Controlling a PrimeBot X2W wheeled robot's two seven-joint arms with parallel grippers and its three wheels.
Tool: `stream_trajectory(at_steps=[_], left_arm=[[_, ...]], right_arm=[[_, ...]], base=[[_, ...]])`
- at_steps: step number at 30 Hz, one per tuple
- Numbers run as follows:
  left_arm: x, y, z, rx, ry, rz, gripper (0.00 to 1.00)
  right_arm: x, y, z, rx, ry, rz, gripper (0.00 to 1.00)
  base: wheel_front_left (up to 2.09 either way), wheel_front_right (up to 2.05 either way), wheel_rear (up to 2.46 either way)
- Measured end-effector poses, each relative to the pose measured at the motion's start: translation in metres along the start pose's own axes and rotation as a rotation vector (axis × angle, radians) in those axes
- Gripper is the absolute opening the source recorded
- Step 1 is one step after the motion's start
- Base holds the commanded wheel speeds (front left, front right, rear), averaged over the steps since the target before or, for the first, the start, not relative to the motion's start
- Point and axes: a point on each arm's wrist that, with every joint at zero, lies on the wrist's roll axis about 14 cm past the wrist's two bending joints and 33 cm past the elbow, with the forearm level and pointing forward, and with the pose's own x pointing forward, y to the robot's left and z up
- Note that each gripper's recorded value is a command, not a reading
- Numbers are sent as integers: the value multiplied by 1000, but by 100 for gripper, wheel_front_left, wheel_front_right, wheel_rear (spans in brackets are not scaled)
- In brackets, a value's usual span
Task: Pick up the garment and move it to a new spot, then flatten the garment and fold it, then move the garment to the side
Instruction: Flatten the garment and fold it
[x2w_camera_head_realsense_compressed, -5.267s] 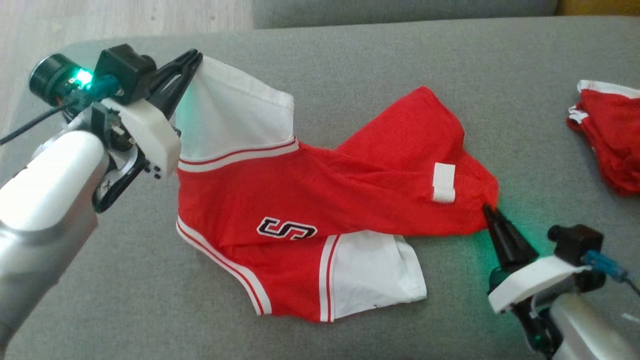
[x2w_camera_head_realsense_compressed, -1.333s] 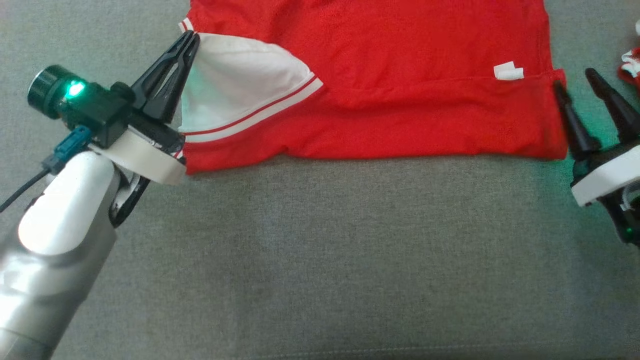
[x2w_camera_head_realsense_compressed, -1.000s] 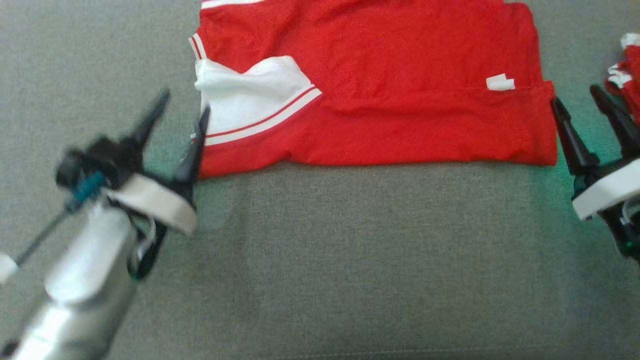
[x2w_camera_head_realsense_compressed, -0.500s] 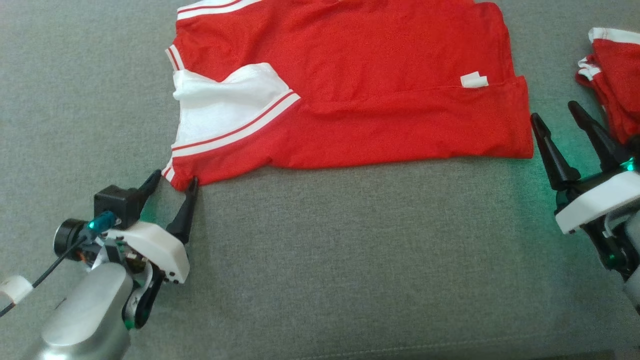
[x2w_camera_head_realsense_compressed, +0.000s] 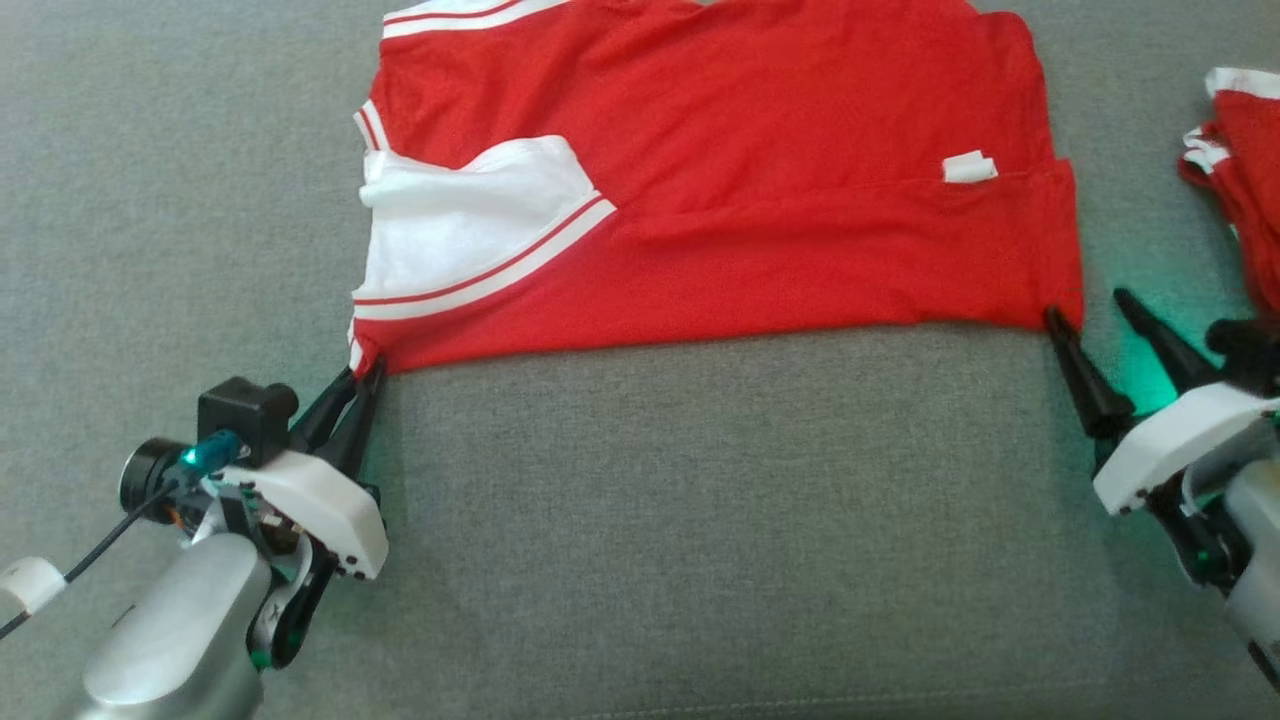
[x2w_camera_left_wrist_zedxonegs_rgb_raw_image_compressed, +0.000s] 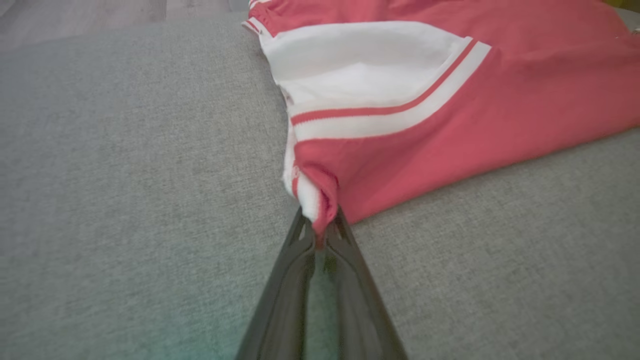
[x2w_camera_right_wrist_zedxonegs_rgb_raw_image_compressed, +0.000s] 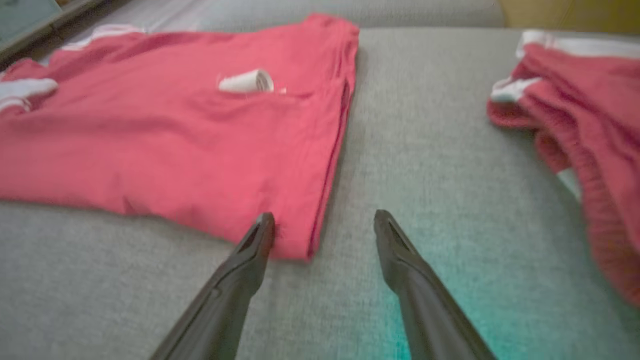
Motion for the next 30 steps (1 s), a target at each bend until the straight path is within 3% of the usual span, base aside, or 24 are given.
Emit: stream_trajectory(at_steps=[2,3,4,10,16,30], left_arm=[[-2,1,2,1,-8,2,0],[-3,1,3,2,-13,3,0],[-4,1,4,4,-16,3,0],[-16,-2,15,20,-59,-2,0],[-44,-17,5,3,-68,-24,0],[-109,-50,-48,-73,6,-57,0]], right_arm=[[1,1,-10,-13,47,3,97],[3,2,-12,-11,59,6,30],[4,5,-12,-11,65,13,0],[1,17,-8,-37,68,52,0],[-30,15,-11,-47,78,63,0],[-108,19,-59,76,148,73,0]], base=[[0,0,0],[0,0,0],[0,0,0],[0,0,0],[0,0,0],[0,0,0]])
